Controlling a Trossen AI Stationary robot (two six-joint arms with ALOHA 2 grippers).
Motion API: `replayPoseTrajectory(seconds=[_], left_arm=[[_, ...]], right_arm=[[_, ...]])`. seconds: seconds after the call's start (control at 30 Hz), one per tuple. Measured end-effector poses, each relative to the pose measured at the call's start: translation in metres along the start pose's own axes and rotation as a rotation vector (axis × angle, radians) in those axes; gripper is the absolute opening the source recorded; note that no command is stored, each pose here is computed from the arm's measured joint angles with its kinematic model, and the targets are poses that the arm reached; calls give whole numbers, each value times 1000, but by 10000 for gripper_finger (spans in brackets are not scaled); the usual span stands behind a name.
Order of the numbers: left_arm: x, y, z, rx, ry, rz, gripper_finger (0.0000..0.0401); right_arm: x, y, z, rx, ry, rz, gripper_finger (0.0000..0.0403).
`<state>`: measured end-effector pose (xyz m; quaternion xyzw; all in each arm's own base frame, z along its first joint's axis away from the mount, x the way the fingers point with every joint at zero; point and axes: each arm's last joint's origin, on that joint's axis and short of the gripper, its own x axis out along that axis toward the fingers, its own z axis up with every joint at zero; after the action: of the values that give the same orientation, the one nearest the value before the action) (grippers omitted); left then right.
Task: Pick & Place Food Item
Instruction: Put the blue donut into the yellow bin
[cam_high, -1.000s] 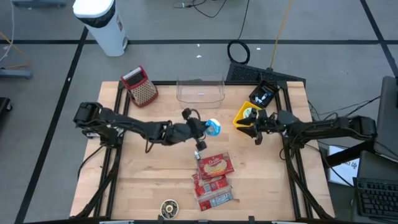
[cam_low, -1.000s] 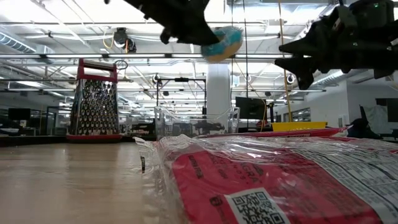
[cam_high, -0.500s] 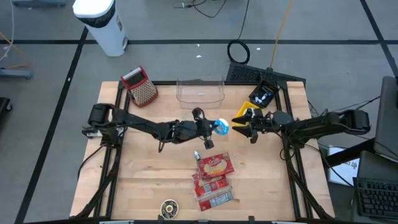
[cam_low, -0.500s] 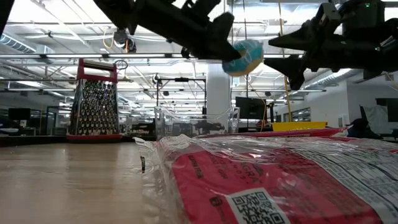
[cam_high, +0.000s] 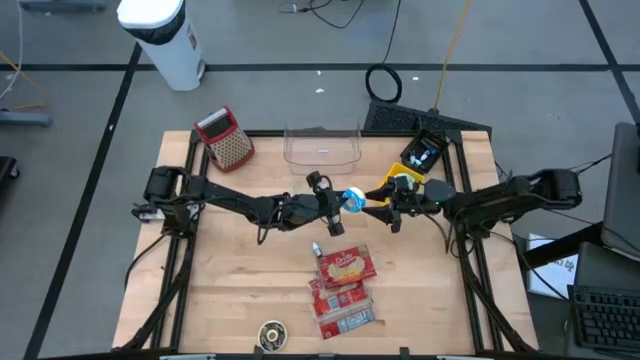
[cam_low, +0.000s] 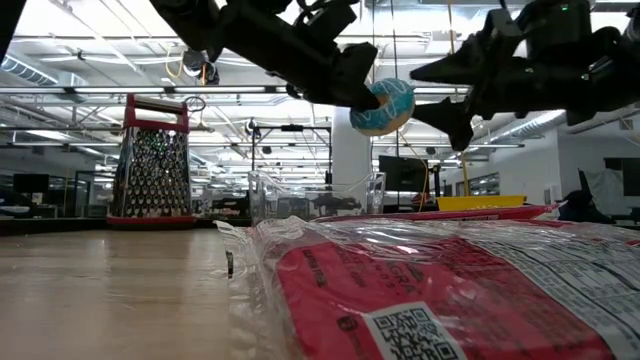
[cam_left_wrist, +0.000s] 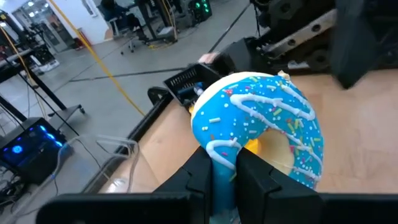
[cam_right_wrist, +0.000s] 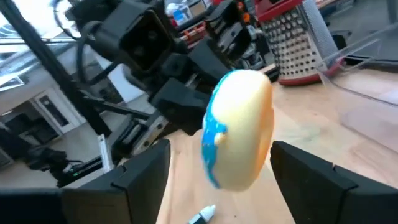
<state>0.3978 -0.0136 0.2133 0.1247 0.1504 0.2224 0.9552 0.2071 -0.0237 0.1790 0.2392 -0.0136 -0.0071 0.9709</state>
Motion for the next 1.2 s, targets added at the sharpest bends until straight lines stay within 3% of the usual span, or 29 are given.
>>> replayPoseTrajectory(seconds=[0.43, 1.2], left_arm=[[-2, -5, -7, -35, 65, -45, 47], [-3, -7, -12, -89, 116, -102, 47]], right_arm=[[24, -6, -10, 61, 70, -36, 232], [24, -5, -10, 62, 92, 14, 71]])
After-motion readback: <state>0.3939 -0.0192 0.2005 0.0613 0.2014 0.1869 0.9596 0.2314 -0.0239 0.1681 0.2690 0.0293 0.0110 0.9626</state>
